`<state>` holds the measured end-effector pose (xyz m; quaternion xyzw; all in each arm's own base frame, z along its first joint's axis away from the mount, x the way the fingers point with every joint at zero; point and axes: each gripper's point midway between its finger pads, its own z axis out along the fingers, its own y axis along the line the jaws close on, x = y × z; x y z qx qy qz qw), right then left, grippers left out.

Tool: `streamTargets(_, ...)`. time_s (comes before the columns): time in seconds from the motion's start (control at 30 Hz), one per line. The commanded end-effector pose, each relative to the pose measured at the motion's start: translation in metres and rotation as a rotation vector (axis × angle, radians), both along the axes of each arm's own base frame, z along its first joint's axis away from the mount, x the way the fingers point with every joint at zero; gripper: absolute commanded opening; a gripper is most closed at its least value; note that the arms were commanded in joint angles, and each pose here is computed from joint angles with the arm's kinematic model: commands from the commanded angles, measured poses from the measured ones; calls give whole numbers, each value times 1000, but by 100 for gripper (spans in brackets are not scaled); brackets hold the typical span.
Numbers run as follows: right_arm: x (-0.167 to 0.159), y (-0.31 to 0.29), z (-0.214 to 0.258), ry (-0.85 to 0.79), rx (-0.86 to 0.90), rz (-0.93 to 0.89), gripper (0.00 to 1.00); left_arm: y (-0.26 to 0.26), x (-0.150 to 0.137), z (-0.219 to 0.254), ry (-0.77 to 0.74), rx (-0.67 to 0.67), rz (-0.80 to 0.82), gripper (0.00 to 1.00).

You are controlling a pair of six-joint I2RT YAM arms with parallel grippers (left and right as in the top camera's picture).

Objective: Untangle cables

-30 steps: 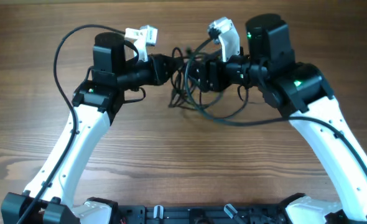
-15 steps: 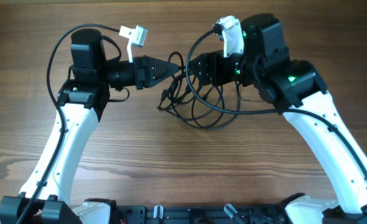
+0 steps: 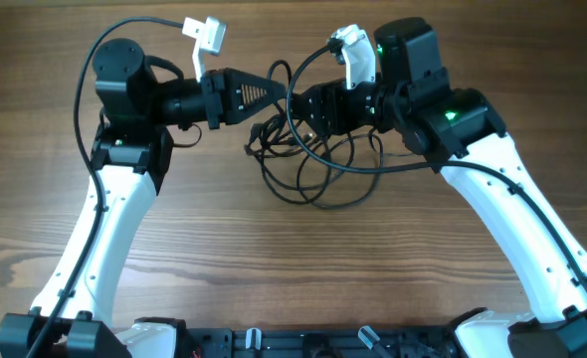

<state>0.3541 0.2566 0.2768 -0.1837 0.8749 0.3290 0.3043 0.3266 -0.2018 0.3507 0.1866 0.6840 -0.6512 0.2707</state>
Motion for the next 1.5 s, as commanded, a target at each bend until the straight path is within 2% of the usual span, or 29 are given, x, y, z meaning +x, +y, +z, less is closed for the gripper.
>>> streamTargets(0.0,3,3,2,9,15,-5,68,3,4,16,90,-36,41,4)
streamTargets(0.17,4,-1,-1,12,-5,-26,64,4,8,19,128,-53,68,4)
streamTargets(0.3,9,-7,-5,25,-23,-85,45,5,14,19,128,-58,103,4)
streamTargets(0.33,10,-8,-5,22,-25,-90,44,6,17,20,128,-60,117,4)
streamTargets(0.4,12,-8,-3,11,-21,-88,46,7,21,20,128,-64,141,4)
streamTargets(0.5,3,-1,-6,-17,-32,8,49,7,21,20,128,-64,144,4)
streamTargets(0.63,1,0,-27,20,-60,36,50,7,22,19,133,-65,151,4)
streamTargets(0.77,-5,5,-12,-96,-68,157,60,8,24,13,169,-55,163,4)
streamTargets(0.93,-13,2,5,-155,-67,186,61,9,28,9,167,-48,188,4)
streamTargets(1.1,-31,4,-18,-103,-110,300,59,9,29,9,167,-48,192,4)
streamTargets(1.23,-33,4,-51,-14,-162,340,47,9,29,9,167,-48,195,4)
streamTargets(1.33,-27,6,-69,21,-179,338,42,9,29,9,167,-48,195,4)
streamTargets(1.47,-22,8,-84,65,-184,328,20,9,30,7,185,-45,197,4)
